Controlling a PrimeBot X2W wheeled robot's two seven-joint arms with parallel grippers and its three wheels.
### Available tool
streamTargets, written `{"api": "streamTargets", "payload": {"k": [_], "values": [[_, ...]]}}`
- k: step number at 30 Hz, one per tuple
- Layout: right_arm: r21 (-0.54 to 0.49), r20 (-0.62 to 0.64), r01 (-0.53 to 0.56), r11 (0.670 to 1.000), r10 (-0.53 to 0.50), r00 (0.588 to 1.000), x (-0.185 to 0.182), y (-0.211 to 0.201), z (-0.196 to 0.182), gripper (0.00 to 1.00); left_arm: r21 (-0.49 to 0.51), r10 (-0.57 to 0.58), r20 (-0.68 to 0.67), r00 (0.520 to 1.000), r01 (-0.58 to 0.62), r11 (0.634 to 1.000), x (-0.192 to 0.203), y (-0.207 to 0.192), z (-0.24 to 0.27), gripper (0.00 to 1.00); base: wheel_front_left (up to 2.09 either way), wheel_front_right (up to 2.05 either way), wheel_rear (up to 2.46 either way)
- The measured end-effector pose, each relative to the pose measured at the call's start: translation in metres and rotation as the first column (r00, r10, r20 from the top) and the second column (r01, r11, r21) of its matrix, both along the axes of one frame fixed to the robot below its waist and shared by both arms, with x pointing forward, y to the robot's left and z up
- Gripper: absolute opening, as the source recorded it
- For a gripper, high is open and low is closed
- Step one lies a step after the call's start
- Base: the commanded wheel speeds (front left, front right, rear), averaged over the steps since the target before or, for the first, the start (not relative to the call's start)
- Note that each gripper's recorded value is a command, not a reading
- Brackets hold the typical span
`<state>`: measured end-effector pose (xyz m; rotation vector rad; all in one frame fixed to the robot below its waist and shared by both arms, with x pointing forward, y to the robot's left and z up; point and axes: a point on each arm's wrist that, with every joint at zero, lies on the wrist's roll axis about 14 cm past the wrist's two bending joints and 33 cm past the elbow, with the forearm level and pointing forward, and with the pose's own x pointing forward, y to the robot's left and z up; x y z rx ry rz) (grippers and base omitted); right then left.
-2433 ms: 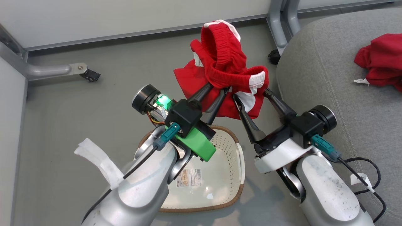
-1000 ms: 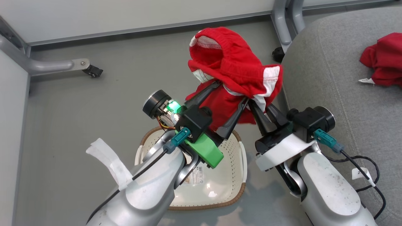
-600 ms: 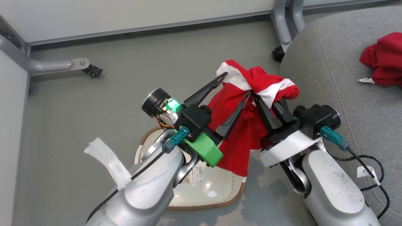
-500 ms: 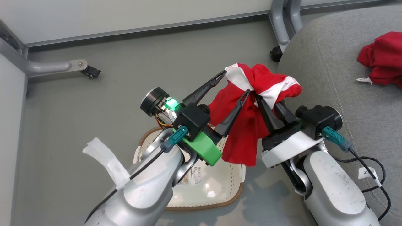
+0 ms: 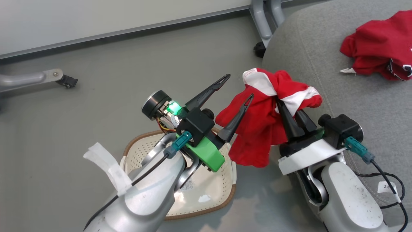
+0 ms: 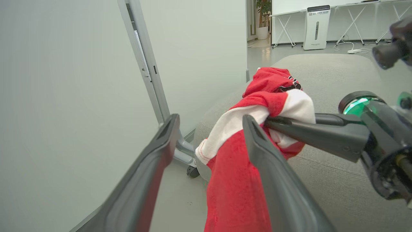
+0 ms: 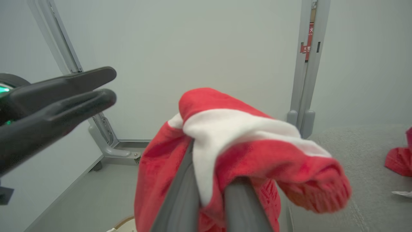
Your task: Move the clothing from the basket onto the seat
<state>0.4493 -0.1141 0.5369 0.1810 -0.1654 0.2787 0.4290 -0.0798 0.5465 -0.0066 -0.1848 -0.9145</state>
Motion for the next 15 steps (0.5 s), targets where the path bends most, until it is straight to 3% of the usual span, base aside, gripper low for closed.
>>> {"api": "streamTargets", "payload": {"k": [15], "values": [[-0.024, -0.022, 0.255, 0.967, -0.256, 0.967, -0.023, -0.088, -0.006, 0.0, 0.003, -0.171, -0.032, 0.985, 0.171, 0.985, -0.012, -0.054, -0.02, 1.0, 0.0, 0.0, 0.0]]}}
